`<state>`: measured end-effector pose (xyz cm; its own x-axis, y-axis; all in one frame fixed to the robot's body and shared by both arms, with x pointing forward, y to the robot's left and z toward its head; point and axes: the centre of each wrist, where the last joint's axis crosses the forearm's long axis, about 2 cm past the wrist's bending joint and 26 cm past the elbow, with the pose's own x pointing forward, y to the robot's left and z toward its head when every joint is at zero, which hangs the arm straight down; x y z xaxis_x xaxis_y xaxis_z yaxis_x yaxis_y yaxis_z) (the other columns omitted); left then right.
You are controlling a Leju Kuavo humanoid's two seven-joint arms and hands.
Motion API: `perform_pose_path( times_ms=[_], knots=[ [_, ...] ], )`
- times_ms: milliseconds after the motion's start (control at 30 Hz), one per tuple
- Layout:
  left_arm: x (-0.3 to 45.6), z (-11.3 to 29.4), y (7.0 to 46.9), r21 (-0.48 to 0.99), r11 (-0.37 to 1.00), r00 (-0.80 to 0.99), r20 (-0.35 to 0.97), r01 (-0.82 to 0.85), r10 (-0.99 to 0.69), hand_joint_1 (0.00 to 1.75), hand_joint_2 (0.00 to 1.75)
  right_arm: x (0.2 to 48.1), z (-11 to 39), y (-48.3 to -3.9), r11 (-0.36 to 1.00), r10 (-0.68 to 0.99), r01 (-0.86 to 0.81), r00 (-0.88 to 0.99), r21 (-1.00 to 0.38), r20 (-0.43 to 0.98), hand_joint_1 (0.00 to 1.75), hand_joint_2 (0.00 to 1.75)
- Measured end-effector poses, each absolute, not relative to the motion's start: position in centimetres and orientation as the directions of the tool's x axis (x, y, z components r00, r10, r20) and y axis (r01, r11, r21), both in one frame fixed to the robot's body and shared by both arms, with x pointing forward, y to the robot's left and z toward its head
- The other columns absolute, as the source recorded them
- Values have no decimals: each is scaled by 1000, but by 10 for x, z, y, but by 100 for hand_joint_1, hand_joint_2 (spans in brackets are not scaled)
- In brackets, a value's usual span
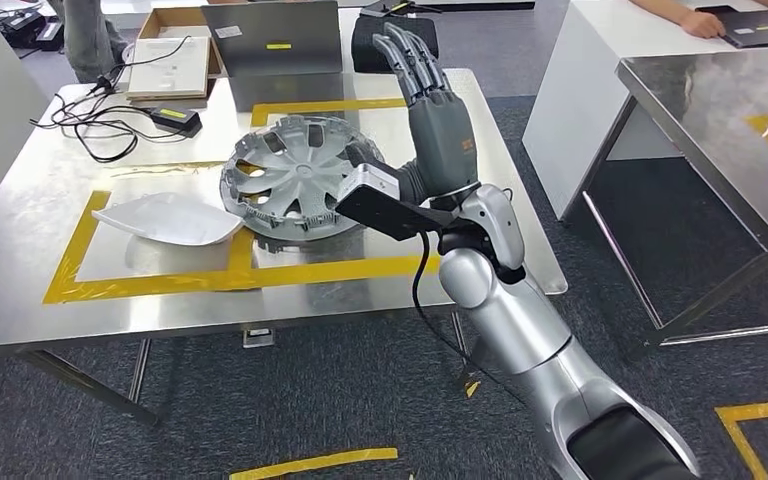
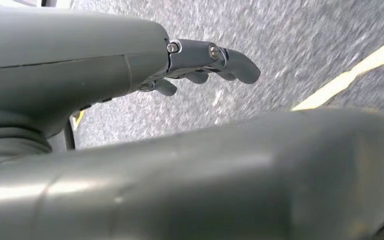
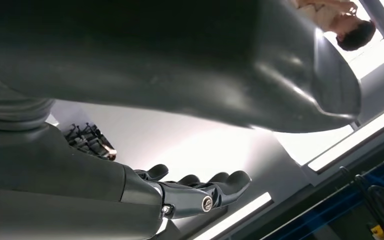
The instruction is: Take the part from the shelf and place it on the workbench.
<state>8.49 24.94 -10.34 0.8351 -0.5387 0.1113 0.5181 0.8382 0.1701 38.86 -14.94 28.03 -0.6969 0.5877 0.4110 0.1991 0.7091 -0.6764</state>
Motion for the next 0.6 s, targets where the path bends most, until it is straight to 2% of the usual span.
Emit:
perform_pose_path(
  times_ms=[400, 600],
  knots=[
    [84, -103, 247, 164, 839, 835, 115, 518, -538, 0, 0, 385, 280, -151, 726, 583, 224, -701, -650, 410, 0, 0],
    [84, -103, 247, 162, 840, 834, 123, 519, -539, 0, 0, 378, 264, -160, 759, 567, 212, -681, -616, 464, 0, 0]
  ],
)
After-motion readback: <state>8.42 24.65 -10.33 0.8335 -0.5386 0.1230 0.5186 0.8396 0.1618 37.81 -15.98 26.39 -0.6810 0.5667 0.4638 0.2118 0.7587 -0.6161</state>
